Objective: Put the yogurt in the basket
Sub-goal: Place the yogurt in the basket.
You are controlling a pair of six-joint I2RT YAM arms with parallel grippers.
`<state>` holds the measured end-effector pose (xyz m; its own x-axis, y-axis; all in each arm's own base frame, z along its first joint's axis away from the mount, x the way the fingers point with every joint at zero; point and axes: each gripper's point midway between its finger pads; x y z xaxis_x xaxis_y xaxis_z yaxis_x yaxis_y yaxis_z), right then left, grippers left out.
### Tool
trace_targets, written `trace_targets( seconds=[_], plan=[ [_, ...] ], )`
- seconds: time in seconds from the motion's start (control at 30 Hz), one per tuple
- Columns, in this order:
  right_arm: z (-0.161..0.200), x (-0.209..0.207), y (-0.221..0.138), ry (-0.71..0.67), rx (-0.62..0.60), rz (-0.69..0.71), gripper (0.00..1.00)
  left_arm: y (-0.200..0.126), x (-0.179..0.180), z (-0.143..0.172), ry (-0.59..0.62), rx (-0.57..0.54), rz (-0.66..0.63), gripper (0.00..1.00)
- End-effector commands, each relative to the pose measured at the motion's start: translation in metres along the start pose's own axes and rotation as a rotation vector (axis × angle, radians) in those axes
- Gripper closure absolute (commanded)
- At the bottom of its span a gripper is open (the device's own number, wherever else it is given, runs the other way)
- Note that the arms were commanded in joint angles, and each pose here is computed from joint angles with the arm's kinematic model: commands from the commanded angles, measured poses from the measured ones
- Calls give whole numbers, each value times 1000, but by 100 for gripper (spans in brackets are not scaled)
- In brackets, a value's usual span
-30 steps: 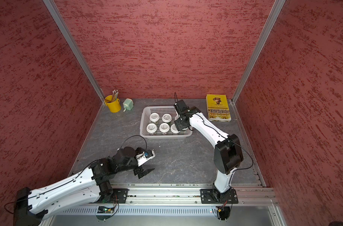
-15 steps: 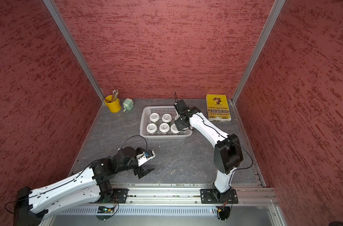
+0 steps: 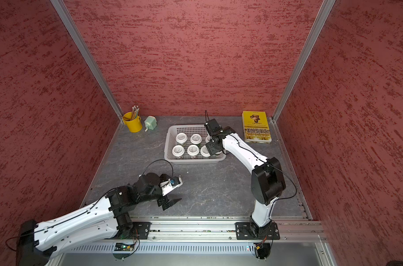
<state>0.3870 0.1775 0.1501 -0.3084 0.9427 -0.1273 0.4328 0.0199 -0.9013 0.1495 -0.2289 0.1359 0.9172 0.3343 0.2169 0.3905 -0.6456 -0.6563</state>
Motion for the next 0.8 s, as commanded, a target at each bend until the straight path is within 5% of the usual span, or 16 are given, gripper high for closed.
trace_targets(
  seconds=[0.0,0.77],
  plan=[
    [0,-6,8,-4,-2,27,26,2,-3,6,18,15,6,0],
    [11,5,44,-36,46,-3,25,2,-3,7,26,24,5,0]
  ],
)
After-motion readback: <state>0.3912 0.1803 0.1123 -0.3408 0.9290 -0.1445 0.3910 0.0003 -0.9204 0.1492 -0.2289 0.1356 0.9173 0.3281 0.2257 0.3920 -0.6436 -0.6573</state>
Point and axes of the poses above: each gripper's point midway between its finger pads, its own y axis out along the fingers, its own x axis along the line the jaws close on, z = x × y, and after that the axes turned 6 degrees about y, right-handed
